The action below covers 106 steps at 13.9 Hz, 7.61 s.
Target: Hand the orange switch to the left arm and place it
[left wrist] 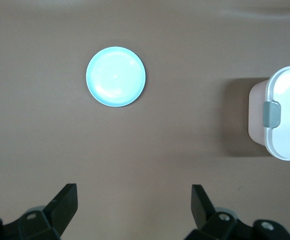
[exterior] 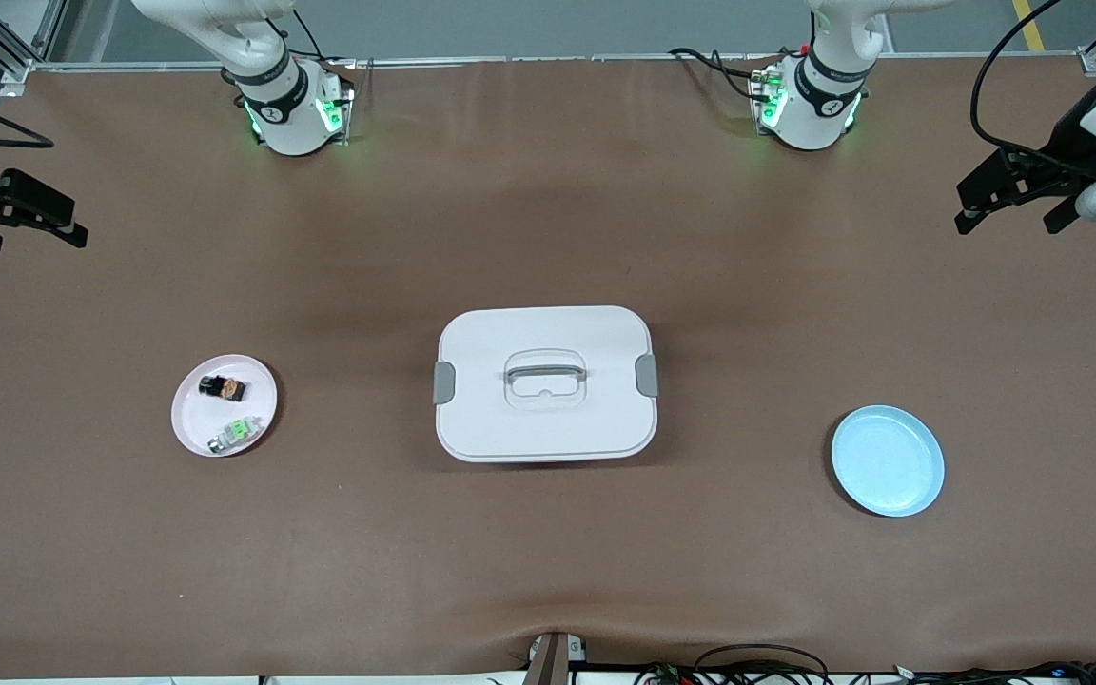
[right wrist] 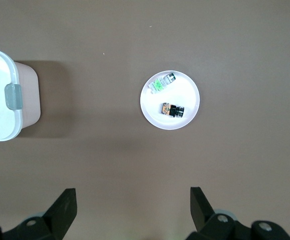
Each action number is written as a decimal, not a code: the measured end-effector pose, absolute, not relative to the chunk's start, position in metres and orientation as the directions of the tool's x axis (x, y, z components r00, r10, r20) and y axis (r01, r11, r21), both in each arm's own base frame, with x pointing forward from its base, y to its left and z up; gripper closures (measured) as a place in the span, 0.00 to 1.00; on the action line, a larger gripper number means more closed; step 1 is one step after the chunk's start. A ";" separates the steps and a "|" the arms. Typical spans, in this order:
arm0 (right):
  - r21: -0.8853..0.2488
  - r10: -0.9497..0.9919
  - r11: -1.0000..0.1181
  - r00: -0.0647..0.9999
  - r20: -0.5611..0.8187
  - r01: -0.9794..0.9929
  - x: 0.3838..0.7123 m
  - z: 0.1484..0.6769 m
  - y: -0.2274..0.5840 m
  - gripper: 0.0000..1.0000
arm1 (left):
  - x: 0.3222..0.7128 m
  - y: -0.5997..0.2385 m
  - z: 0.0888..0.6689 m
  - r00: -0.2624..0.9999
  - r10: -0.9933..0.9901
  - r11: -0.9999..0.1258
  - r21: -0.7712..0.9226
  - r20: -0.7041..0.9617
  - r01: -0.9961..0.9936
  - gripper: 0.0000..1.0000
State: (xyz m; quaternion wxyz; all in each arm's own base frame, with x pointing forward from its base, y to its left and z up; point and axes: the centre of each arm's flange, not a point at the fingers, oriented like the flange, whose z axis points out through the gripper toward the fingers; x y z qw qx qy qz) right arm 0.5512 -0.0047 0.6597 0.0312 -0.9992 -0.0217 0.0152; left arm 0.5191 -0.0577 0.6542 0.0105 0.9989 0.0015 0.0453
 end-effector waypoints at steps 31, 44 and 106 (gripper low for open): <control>0.012 -0.128 -0.992 0.987 -0.100 -0.128 0.583 0.603 -0.018 0.00 | 0.519 -0.057 0.655 0.996 0.004 -1.000 0.021 0.091 0.002 0.00; 0.027 -0.163 -0.987 0.972 -0.171 -0.161 0.636 0.423 -0.041 0.00 | 0.520 -0.057 0.654 0.996 0.006 -1.000 0.022 0.091 0.004 0.00; 0.079 -0.833 -0.163 0.094 -0.545 -0.983 0.635 0.467 0.283 0.27 | 0.586 -0.384 0.514 0.999 -0.019 -0.530 0.846 0.048 -0.051 0.00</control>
